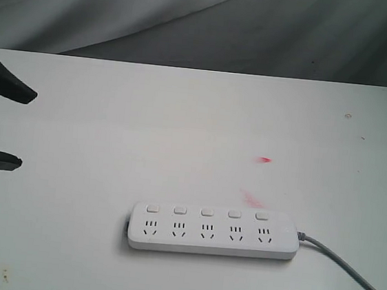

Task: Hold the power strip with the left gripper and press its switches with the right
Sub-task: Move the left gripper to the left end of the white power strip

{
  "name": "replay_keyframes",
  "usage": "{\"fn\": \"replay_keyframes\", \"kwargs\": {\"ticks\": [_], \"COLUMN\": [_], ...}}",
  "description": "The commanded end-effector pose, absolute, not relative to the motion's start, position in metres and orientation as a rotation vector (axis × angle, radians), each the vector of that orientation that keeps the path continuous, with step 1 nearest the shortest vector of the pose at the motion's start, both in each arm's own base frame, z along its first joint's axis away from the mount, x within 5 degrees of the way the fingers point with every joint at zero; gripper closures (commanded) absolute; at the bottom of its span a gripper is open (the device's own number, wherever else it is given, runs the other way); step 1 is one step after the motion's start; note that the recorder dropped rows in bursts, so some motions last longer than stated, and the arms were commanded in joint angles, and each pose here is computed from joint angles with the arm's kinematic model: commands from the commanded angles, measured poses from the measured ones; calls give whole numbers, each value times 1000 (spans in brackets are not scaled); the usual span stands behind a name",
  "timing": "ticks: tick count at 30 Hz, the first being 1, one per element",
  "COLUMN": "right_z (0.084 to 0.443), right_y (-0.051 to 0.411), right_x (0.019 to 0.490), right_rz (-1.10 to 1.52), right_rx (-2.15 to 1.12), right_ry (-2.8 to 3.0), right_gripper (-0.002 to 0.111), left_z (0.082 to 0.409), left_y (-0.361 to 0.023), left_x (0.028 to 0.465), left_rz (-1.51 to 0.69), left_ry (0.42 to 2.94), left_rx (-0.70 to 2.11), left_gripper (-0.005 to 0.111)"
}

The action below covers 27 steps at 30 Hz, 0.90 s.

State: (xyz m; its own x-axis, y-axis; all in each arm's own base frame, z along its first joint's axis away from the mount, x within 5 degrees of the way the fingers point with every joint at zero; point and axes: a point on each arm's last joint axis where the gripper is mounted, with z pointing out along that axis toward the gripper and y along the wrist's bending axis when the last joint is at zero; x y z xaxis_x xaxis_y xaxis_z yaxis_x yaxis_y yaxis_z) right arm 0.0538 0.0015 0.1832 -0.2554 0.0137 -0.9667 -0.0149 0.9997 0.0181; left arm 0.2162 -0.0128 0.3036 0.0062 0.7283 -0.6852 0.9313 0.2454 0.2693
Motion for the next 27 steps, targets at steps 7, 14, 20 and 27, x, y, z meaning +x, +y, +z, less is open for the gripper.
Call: {"fn": "replay_keyframes", "kwargs": {"ticks": [7, 14, 20, 27], "right_z": [182, 182, 182, 182], "right_y": [1, 1, 1, 1], "right_x": [54, 54, 54, 54], "right_rz": [21, 21, 21, 21], "right_rx": [4, 4, 4, 4], "right_ry": [1825, 1825, 1825, 1825], "right_gripper": [94, 94, 94, 94], "left_z": [263, 224, 201, 174], "left_y": [-22, -50, -71, -86], "left_x": [240, 257, 268, 278], "left_rz": [-485, -705, -808, -823], "left_ry": [1738, 1702, 1704, 1761], "left_rx": [1736, 1835, 1804, 1793], "left_gripper": [33, 33, 33, 33]}}
